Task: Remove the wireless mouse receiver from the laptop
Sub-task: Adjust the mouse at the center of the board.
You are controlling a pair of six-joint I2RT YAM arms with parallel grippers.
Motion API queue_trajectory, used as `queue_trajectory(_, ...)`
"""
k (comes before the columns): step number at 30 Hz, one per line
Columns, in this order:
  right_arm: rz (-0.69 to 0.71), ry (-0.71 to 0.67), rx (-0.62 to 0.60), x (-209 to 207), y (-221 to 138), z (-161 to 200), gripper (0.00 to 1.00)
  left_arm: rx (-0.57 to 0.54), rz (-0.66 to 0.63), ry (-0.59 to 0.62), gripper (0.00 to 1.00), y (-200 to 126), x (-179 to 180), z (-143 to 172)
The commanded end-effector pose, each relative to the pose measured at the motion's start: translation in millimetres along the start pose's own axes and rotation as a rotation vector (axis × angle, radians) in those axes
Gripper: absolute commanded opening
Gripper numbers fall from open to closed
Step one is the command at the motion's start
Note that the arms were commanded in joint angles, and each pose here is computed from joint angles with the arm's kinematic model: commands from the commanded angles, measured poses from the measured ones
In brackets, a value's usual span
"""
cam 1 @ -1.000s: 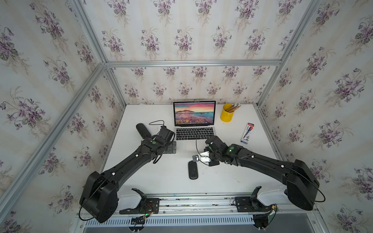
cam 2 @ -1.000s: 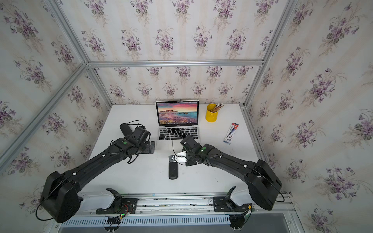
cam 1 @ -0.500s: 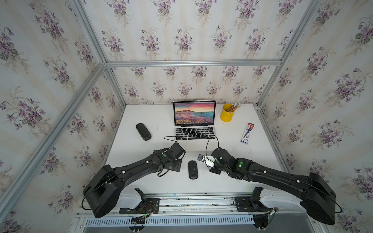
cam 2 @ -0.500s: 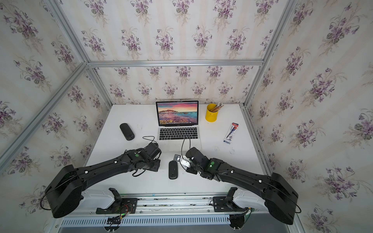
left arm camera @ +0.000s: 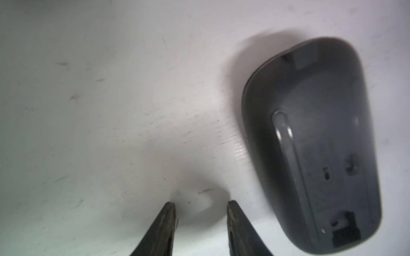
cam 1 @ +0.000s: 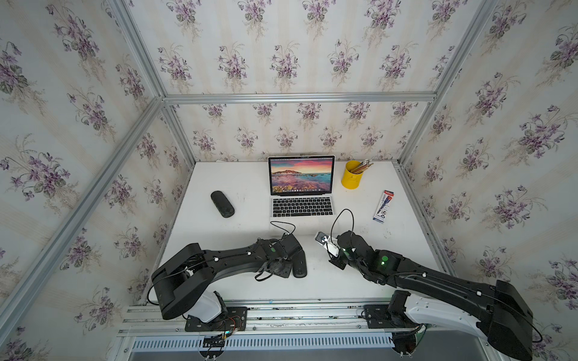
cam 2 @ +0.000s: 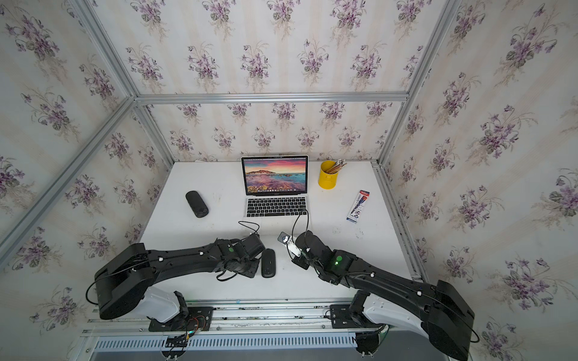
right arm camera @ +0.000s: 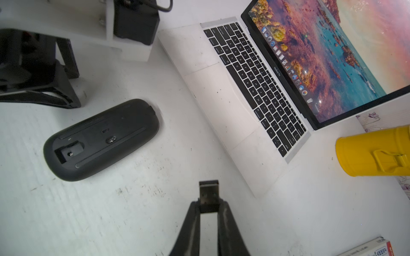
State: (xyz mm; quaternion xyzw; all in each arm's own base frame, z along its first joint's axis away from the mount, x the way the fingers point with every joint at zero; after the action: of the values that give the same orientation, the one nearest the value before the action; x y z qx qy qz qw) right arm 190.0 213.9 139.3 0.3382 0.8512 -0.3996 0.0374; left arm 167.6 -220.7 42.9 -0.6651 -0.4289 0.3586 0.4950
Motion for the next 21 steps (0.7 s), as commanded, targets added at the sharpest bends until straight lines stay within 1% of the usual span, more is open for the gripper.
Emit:
queue_trajectory(1,0.011,0.022,-0.001,-1,0,0,0.00,0.023,0.031,-0.015,0.43,4,-12,4)
queue_trajectory(8,0.004,0.025,0.010,-1,1,3,0.00,0.031,0.047,0.006,0.43,6,-30,5)
queue_trajectory(13,-0.008,0.021,0.013,0,2,4,0.00,0.036,0.047,0.015,0.44,5,-35,7)
queue_trajectory(21,-0.097,-0.027,0.074,12,8,7,0.00,0.027,0.037,0.020,0.44,-3,-37,4)
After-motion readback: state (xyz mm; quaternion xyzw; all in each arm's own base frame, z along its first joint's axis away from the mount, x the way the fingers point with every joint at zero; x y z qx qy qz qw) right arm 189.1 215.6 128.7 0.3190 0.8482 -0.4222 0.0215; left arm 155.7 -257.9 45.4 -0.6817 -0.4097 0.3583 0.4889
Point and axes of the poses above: each gripper's point midway between its finger pads, its own y axis out along the fingers, its own x axis along the line the jaws close on, z = x × y, the point moved 3 cm from there along -y, back along the fingers, and after that the axes turned 3 degrees about y, right-handed, at the moved point
